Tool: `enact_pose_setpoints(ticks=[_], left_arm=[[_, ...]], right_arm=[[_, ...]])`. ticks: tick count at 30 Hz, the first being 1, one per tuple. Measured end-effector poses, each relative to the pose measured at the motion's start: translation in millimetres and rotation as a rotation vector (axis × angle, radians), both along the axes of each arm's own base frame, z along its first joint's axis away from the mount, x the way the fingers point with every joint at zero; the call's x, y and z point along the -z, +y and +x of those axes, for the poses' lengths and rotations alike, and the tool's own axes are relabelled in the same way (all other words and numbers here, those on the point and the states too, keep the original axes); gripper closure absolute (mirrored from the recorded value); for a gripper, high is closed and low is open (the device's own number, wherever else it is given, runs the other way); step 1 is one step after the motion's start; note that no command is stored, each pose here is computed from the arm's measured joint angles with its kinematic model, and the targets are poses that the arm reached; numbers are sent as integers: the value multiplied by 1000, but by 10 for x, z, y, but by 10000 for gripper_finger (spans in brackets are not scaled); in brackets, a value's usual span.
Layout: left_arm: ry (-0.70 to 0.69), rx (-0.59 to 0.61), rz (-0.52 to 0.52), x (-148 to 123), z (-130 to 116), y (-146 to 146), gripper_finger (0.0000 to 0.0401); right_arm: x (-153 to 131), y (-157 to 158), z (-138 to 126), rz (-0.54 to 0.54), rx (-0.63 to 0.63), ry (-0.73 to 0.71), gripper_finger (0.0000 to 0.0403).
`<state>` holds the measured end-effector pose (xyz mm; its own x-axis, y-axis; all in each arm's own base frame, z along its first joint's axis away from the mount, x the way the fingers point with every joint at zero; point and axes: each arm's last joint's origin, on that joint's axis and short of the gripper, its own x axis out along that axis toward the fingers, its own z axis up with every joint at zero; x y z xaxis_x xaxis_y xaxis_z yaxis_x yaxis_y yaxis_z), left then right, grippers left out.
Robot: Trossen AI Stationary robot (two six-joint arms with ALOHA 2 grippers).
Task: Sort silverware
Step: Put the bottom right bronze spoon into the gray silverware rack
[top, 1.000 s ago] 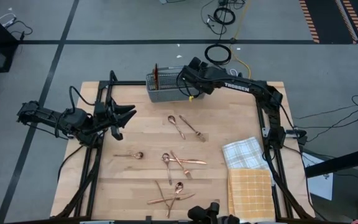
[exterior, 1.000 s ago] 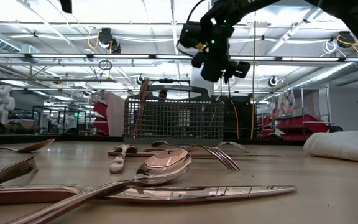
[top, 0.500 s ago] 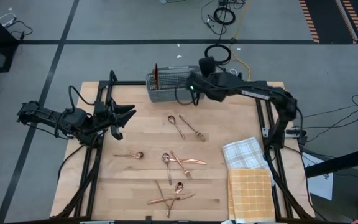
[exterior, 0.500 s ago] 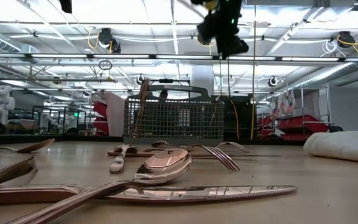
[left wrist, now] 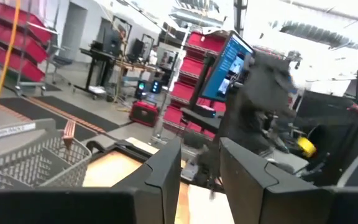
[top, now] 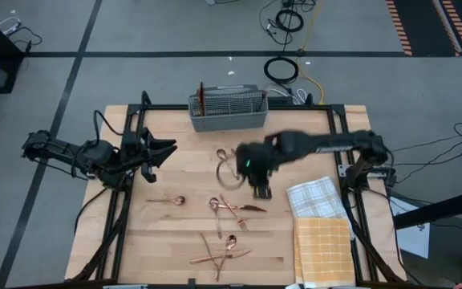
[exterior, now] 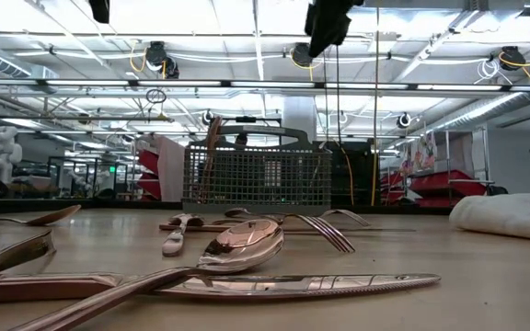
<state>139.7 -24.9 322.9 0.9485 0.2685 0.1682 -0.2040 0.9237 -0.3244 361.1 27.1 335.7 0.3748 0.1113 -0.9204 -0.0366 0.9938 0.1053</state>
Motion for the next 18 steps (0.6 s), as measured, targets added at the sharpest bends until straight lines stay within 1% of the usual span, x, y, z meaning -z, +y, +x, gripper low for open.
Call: enact_pose_setpoints(ticks=[3, 5, 9, 14, 18], left_arm=[[5, 11, -20, 11, 2, -2, 287], [8, 13, -23, 15, 3, -3, 287], [0, 26, -76, 22, 4, -4, 287], [36, 93, -117, 70, 16, -24, 287], [50, 119, -138, 89, 19, -31, 287]], right_arm=[[224, 323, 113, 26, -147, 56, 266], [372, 503, 187, 59, -207, 81, 266], [646, 811, 354, 163, -295, 84, 266], [1017, 1118, 569, 251, -341, 61, 266], [1267, 1277, 681, 276, -339, 53, 261]])
